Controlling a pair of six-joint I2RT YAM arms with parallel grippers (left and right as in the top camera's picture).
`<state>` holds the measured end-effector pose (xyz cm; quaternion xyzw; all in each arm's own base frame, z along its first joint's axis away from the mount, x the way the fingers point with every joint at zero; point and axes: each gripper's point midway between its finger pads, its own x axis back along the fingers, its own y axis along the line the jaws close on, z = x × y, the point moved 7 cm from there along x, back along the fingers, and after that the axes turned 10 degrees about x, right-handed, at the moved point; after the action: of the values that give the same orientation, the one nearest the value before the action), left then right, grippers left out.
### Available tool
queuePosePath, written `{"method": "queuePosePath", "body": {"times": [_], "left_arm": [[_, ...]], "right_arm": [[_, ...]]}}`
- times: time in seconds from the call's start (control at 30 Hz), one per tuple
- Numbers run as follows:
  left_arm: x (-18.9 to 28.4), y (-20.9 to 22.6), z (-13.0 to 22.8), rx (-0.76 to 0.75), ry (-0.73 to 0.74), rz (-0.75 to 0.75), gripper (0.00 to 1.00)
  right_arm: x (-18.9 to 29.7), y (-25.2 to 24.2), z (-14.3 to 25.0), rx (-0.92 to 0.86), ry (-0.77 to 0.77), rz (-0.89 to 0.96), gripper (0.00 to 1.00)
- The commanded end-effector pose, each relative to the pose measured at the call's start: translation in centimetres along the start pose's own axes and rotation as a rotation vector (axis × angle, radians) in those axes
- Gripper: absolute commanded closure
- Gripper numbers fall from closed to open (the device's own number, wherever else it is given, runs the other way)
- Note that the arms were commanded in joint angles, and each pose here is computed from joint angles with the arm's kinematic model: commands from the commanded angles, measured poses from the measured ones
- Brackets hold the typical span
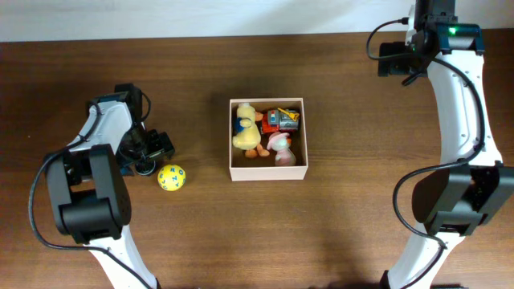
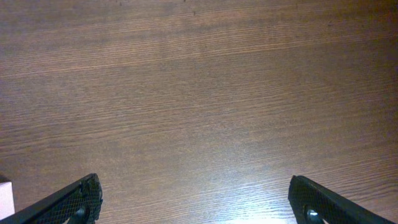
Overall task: Pack container
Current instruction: 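Move the left gripper to the black puck and lower onto it, then grasp the black puck with the left gripper and lift it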
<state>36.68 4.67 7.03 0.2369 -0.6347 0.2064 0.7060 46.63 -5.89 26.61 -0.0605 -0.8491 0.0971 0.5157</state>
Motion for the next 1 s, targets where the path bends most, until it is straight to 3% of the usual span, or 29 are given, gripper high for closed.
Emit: {"method": "queuePosePath", "body": {"times": [0.0,0.2,0.37,0.97], "left_arm": [[-0.74,0.30,-0.01,0.013,0.016,-0.007,0.00],[-0.74,0.30,-0.03,0.006,0.014,-0.007,0.05],[-0.74,0.34,-0.05,0.006,0.013,-0.010,0.26],[-0.72,0.32,-0.04,0.006,0.013,-0.009,0.28]], "right_arm": [[2.40,-0.76,-0.58,-0.009,-0.055,0.027,0.01],[2.40,-0.76,-0.58,-0.009,-0.055,0.027,0.01],[2.40,-0.76,-0.58,-0.009,-0.055,0.027,0.01],[2.40,-0.76,-0.58,-0.009,-0.055,0.027,0.01]]}}
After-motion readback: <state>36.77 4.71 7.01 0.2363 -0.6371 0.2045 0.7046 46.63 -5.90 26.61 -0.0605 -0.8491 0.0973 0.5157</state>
